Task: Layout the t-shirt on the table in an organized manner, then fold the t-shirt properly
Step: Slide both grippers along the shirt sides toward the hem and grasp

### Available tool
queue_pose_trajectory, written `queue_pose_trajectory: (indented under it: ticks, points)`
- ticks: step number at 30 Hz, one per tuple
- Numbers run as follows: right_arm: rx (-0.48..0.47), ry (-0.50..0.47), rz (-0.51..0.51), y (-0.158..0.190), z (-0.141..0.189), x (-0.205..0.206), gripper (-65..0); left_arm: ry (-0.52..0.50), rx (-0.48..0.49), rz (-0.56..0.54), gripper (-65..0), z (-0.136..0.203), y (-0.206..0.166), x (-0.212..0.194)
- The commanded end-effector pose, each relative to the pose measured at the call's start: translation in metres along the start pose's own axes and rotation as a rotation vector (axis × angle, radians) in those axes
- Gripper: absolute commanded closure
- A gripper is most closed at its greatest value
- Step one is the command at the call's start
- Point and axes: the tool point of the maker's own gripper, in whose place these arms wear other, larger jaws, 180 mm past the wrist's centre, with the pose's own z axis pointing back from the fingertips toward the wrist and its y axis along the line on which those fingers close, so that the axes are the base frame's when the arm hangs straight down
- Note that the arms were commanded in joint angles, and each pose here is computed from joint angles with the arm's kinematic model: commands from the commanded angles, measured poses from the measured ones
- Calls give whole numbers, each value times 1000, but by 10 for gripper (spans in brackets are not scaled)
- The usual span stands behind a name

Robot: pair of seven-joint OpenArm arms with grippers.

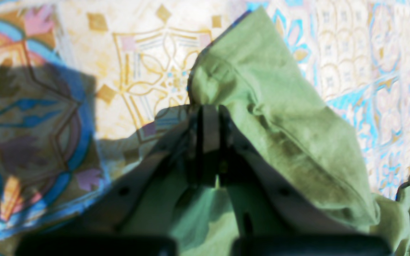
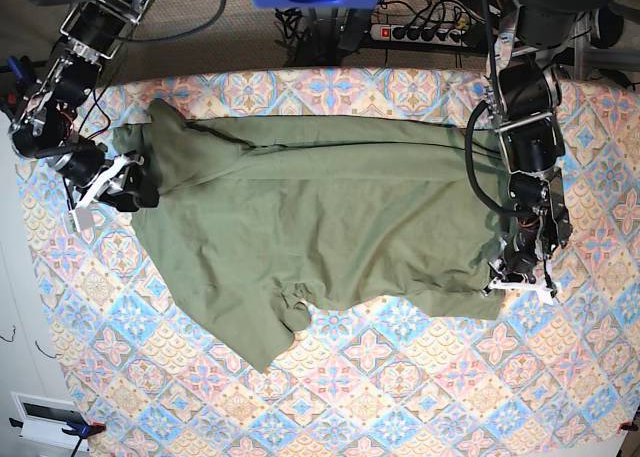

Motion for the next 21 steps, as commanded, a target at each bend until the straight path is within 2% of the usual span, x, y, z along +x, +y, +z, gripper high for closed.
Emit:
queue_pose_trajectory:
  ticks: [1,5,9,12,15,19,21]
  points:
    - [0,-51,31,0,6,18,-267,-4,-5,-13,0,4,-4,10]
    - [-4,-54,32,-1,6,20,-267,-66,-18,-61,0,18,-2,18]
    - [-1,-119,79,-2,-4,64,-267,-78,-29,-116,0,38,1,22]
    - [-10,-59,81,-10,-25,69,-267,-98,-59,-116,0,50,-1,22]
    - [-50,7,94,-24,-40,75,-267,-121,-75,-117,0,64,7,29]
    - [-103,88,123,-38,-69,80,-267,-128,-127,-80,0,69,-1,29]
    - [-132,123,153,-44,-78,82,-267,-135,-112,-66,0,76,14,33]
